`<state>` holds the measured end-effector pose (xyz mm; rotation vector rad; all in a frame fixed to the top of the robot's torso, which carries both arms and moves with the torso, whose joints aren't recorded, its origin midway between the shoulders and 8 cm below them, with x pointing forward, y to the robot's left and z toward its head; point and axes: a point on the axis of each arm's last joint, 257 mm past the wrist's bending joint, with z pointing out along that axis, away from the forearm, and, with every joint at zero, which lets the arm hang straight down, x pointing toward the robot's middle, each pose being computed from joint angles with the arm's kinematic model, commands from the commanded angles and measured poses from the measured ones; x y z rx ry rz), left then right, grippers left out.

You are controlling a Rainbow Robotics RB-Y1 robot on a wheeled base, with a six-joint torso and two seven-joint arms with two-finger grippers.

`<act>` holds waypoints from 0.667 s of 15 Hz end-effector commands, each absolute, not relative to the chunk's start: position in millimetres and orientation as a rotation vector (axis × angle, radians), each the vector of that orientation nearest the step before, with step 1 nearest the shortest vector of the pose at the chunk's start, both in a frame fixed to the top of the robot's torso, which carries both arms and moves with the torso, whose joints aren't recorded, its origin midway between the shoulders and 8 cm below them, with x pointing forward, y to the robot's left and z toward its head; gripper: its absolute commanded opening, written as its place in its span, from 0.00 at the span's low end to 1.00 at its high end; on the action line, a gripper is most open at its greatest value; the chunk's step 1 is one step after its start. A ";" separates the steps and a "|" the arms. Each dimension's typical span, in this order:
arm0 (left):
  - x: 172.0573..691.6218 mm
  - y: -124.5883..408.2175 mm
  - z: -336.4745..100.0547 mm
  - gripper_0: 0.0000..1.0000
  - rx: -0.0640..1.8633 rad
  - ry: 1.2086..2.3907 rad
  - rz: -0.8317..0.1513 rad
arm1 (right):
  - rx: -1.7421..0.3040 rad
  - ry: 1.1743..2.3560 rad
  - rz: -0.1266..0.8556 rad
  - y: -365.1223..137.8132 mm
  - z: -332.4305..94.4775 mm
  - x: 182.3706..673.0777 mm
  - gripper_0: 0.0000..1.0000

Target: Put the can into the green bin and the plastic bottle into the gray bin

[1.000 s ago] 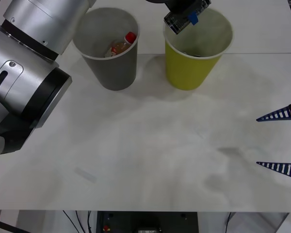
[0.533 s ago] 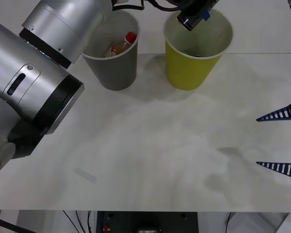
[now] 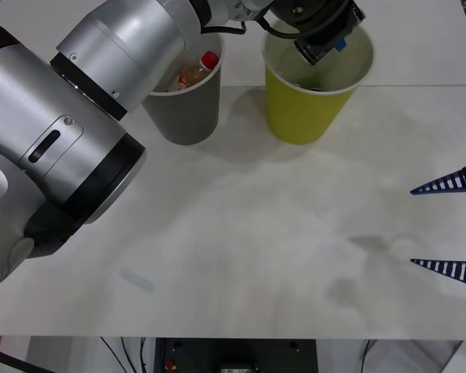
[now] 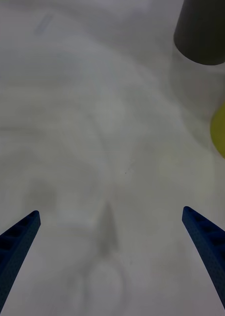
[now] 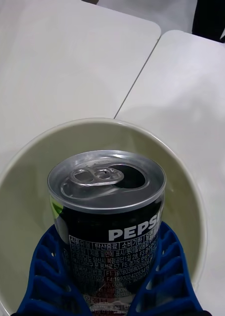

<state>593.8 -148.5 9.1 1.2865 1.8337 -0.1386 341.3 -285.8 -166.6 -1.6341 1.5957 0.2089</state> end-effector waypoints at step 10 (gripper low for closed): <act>585.6 -104.2 51.4 1.00 1.306 1.897 -0.228 | -1.634 1.596 0.209 -285.8 -166.6 341.3 1.00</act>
